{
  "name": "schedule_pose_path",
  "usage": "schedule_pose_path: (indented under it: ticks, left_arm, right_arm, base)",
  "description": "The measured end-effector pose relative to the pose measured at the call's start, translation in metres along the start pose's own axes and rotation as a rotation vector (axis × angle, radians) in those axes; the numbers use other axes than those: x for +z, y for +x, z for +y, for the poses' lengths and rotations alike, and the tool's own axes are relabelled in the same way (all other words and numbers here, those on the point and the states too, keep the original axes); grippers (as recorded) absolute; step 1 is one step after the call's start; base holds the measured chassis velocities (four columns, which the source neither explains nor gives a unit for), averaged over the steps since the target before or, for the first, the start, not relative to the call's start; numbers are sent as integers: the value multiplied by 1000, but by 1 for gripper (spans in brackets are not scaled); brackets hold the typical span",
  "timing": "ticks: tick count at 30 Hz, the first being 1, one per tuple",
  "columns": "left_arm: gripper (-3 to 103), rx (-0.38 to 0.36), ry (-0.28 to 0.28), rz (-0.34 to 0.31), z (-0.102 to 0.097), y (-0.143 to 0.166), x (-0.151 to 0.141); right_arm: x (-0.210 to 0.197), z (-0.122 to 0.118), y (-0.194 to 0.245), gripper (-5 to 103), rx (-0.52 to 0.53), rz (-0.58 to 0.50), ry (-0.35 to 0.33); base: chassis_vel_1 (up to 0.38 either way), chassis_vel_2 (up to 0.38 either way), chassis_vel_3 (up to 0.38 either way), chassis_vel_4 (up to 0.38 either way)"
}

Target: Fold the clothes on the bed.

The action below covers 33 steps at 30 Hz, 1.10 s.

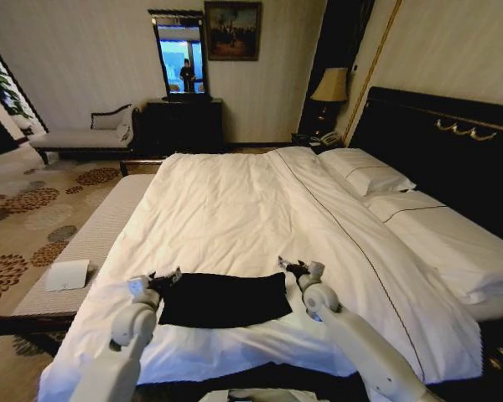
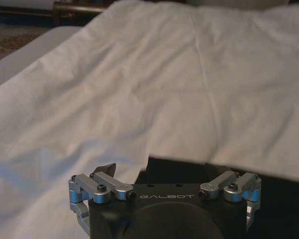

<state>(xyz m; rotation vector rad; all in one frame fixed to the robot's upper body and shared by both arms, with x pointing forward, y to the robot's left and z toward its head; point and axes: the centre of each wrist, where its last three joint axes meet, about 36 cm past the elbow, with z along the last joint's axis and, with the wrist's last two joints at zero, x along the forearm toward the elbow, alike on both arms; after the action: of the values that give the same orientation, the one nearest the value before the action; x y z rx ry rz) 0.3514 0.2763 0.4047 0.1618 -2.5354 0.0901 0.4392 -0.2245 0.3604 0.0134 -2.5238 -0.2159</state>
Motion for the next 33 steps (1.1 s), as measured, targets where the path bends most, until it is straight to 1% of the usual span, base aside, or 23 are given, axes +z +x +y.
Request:
schedule_pose_path:
  ticks: [1,2,3,4,5,7,8,9,13,14,16,19,20,21,22,23,24,25,26,27,29,30,33]
  left_arm:
    - [100,-1,-7,6,0,1,1]
    - [100,-8,-37,31,3,7,8]
    - [100,-16,-58,44,5,10,12]
    - [100,-16,-58,44,5,10,12]
    - [100,-23,-78,62,7,15,17]
    - [100,-31,-90,87,10,22,24]
    - [100,-32,-93,102,11,31,28]
    - [100,-32,-93,102,11,31,28]
    - [100,-39,-89,160,16,69,47]
    - [100,-39,-89,160,16,69,47]
    - [100,-57,-97,194,24,92,53]
    - [100,-74,-96,184,32,102,46]
    - [100,-85,-82,159,39,106,35]
    - [100,-85,-40,116,48,110,17]
    - [100,-62,18,58,53,112,-2]
    - [100,-62,18,58,53,112,-2]
    - [100,-40,61,9,56,114,-15]
    - [100,3,136,-90,61,115,-37]
    - [100,20,167,-131,62,116,-46]
    - [100,20,167,-131,62,116,-46]
    - [100,61,253,-239,62,113,-69]
    - [100,61,262,-250,60,110,-70]
    - [100,52,257,-233,56,104,-62]
  right_arm:
    - [1,1,3,100,1,12,5]
    - [7,3,15,100,18,68,32]
    - [11,5,23,100,25,93,43]
    - [11,5,23,100,25,93,43]
    - [16,5,34,100,35,117,54]
    - [26,4,52,100,53,152,63]
    - [33,4,70,100,62,177,67]
    - [33,4,70,100,62,177,67]
    - [47,7,132,100,93,226,85]
    - [47,7,132,100,93,226,85]
    - [45,7,157,100,127,226,92]
    - [41,6,162,100,154,213,91]
    - [36,3,162,100,175,192,86]
    - [28,1,159,100,189,160,71]
    - [20,-2,154,100,202,122,52]
    - [20,-2,154,100,202,122,52]
    - [15,-3,152,100,207,99,39]
    - [6,-6,147,100,210,38,9]
    - [3,-8,144,100,211,11,-2]
    - [3,-8,144,100,211,11,-2]
    - [-6,-11,137,100,207,-75,-50]
    - [-6,-11,136,100,203,-89,-69]
    - [-3,-8,136,100,199,-95,-89]
  base:
    - [0,0,0,0]
    - [0,0,0,0]
    - [0,0,0,0]
    - [0,0,0,0]
    - [0,0,0,0]
    - [0,0,0,0]
    - [0,0,0,0]
    - [0,0,0,0]
    - [0,0,0,0]
    - [0,0,0,0]
    - [0,0,0,0]
    - [0,0,0,0]
    - [0,0,0,0]
    - [0,0,0,0]
    - [0,0,0,0]
    - [0,0,0,0]
    - [0,0,0,0]
    - [0,0,0,0]
    - [0,0,0,0]
    - [0,0,0,0]
    - [0,0,0,0]
    - [0,0,0,0]
    - [0,0,0,0]
